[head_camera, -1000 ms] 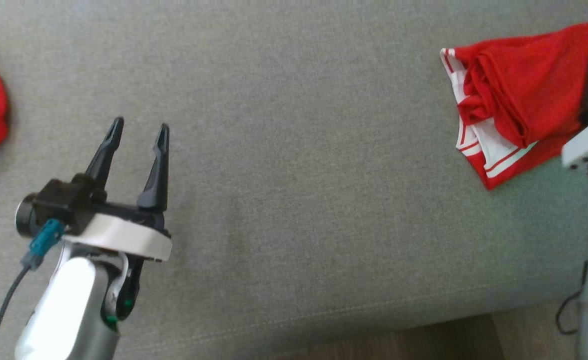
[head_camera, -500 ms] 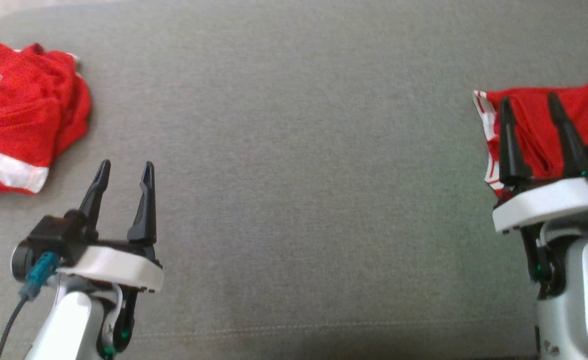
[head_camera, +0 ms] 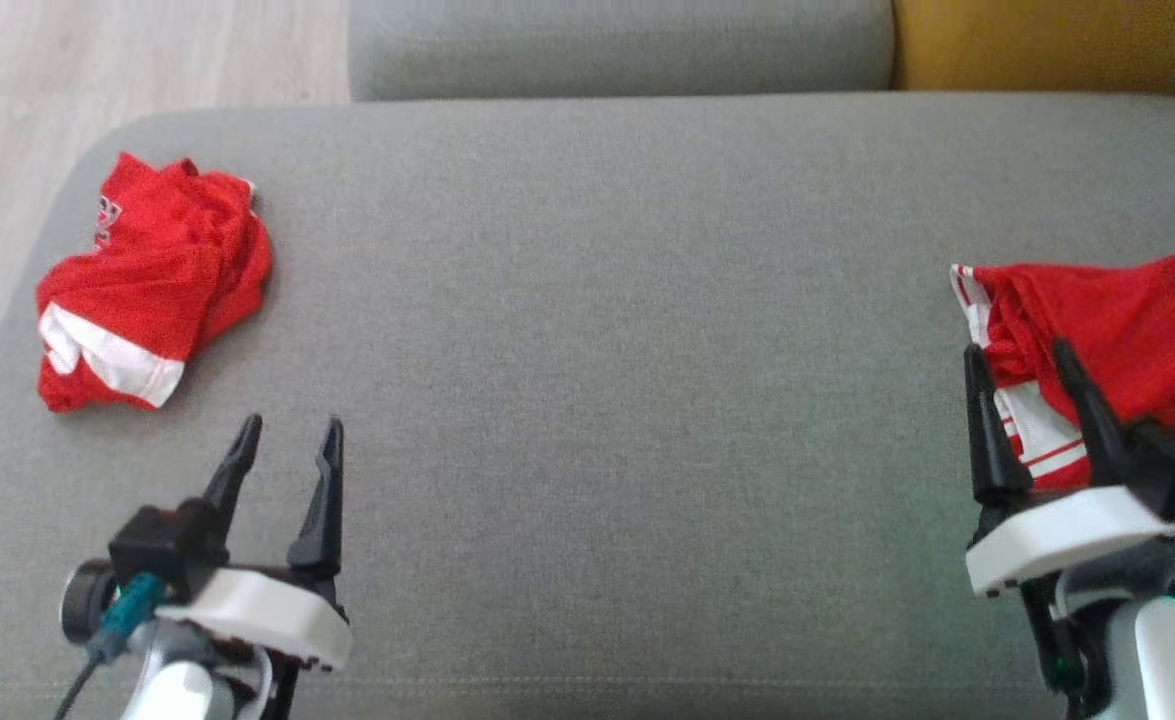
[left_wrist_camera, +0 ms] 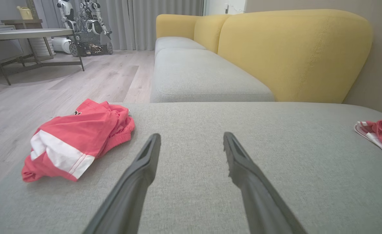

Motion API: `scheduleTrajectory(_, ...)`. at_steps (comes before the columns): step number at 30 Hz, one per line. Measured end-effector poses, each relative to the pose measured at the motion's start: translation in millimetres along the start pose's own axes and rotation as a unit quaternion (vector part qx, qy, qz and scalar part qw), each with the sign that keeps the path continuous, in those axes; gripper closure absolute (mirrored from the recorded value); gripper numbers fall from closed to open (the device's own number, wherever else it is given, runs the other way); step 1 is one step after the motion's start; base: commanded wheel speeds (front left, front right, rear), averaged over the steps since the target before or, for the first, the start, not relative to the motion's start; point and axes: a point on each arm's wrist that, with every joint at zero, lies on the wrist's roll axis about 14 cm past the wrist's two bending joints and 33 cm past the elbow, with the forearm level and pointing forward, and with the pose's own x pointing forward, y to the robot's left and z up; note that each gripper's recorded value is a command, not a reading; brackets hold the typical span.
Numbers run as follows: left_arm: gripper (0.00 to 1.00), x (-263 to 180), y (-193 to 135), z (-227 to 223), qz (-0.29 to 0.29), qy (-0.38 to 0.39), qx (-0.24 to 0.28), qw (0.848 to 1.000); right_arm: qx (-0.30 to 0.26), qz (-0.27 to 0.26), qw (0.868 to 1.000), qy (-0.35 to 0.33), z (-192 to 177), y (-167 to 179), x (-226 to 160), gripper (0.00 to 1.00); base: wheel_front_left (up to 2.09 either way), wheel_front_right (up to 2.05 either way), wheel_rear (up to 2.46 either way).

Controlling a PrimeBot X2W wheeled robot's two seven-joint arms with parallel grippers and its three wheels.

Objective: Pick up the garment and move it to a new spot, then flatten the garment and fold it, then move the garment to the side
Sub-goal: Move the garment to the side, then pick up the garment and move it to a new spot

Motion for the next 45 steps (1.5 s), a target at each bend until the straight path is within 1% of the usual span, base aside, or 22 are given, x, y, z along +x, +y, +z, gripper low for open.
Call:
scheduleTrajectory(8, 0.0, -19, -2, 7, 0.005, -0.008, 0.0, 1.0, 0.004, -0.005, 1.0, -0.005, 2, -1, -21, 0.0, 0.0, 0.0, 0.0)
scheduleTrajectory(17, 0.0, -24, 1, 8, 0.012, -0.006, 0.005, 1.0, 0.008, -0.007, 1.0, -0.005, 2, -2, -26, 0.0, 0.0, 0.0, 0.0)
scheduleTrajectory(37, 0.0, -24, 5, 6, 0.018, 0.0, 0.008, 1.0, 0.009, -0.009, 1.0, -0.003, 0, -4, -24, 0.0, 0.0, 0.0, 0.0)
scheduleTrajectory(42, 0.0, -29, 14, 7, 0.036, -0.002, 0.005, 0.999, 0.008, -0.002, 1.0, 0.001, -1, 0, -19, 0.0, 0.0, 0.0, 0.0)
scheduleTrajectory(45, 0.0, -36, 24, 10, 0.053, -0.006, 0.006, 0.999, 0.007, 0.016, 1.0, -0.002, 2, 12, -12, 0.0, 0.0, 0.0, 0.0)
